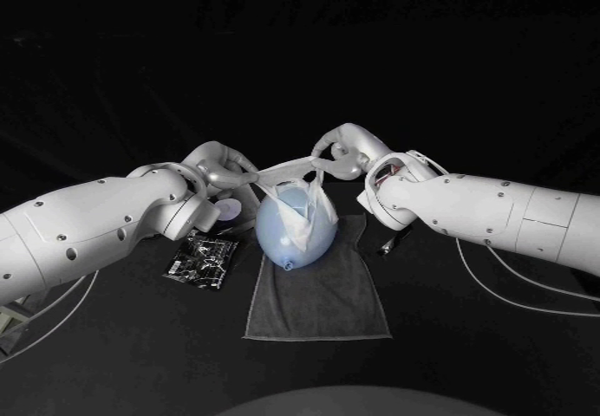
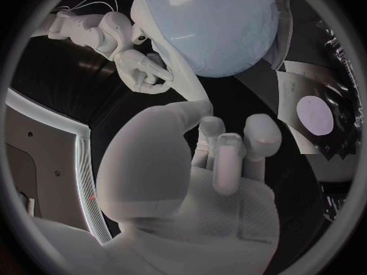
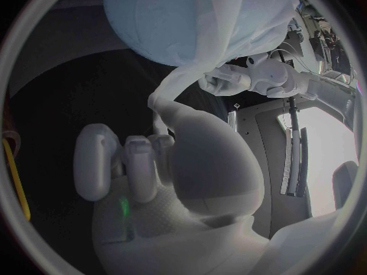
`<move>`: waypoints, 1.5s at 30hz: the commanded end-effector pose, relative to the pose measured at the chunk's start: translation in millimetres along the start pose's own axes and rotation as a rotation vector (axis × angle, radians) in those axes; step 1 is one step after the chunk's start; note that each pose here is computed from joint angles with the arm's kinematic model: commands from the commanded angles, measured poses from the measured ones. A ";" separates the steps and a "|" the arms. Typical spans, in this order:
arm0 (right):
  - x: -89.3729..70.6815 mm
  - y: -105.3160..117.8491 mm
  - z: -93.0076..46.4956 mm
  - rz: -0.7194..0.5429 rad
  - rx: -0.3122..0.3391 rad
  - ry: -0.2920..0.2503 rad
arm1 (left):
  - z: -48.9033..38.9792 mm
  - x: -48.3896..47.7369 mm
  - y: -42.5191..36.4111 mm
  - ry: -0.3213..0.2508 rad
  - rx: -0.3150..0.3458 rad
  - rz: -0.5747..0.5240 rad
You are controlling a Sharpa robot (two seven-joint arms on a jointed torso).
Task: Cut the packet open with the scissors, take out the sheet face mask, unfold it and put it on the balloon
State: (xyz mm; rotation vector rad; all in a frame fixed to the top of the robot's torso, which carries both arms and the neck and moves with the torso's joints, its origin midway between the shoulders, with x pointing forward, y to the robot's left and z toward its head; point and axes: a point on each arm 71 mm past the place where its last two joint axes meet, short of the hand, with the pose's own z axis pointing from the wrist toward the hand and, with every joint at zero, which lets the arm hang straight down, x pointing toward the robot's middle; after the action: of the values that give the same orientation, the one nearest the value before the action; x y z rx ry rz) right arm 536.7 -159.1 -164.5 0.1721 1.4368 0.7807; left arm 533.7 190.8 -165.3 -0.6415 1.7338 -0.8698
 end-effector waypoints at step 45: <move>16.9 -24.6 6.0 -0.033 0.200 0.164 | 2.4 10.9 12.5 0.063 -0.061 -0.003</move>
State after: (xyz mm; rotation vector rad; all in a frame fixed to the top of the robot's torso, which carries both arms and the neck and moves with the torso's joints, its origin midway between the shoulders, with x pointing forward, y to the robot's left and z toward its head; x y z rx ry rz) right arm 549.7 -163.0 -187.6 0.2099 1.6297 0.6679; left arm 533.6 190.5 -180.9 -0.6625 1.7984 -0.8509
